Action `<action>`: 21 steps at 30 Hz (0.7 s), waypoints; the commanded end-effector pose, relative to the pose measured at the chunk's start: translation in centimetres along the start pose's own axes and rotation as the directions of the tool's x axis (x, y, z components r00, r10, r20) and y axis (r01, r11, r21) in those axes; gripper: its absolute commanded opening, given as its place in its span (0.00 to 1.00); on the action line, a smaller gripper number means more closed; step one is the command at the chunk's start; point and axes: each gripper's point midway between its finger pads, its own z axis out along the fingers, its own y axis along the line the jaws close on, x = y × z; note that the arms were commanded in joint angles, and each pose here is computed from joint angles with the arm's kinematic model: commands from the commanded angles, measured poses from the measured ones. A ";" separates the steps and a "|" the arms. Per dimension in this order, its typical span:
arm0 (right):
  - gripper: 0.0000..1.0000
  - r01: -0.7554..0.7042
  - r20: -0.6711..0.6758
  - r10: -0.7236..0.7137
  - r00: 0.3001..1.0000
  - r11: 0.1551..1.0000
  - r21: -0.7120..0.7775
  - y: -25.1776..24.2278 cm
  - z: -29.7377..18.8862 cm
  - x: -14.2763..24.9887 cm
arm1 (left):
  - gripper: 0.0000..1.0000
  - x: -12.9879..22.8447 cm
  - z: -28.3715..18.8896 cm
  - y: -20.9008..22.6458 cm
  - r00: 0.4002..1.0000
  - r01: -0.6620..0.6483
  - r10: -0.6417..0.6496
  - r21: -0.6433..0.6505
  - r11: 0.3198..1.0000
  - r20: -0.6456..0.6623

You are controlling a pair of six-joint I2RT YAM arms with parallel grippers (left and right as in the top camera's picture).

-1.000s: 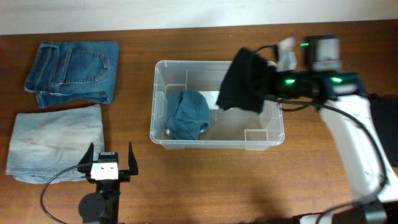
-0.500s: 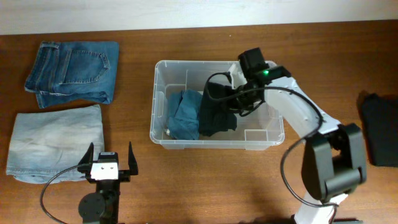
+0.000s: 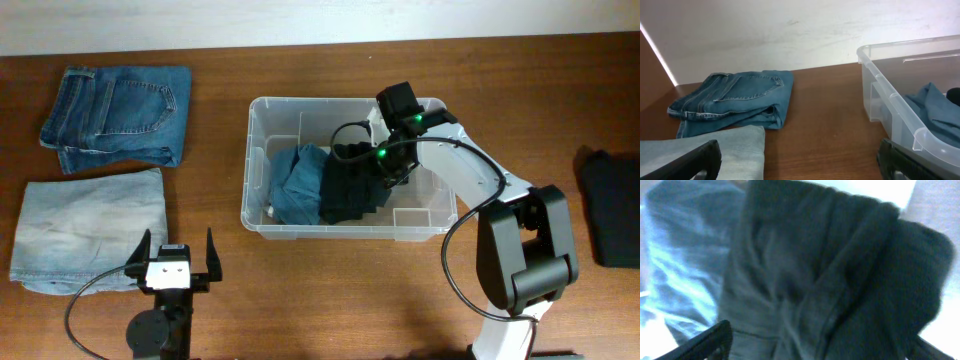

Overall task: Pack container
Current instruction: 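Lift the black garment and carry it into the container, then lower the black garment beside the blue shirt and release it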

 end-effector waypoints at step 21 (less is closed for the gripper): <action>0.80 0.065 -0.025 -0.060 0.998 0.970 0.235 -1.1 -5.5 -1.1 | 0.99 0.1 0.0 0.0 1.000 -0.013 0.013 0.000 1.000 0.002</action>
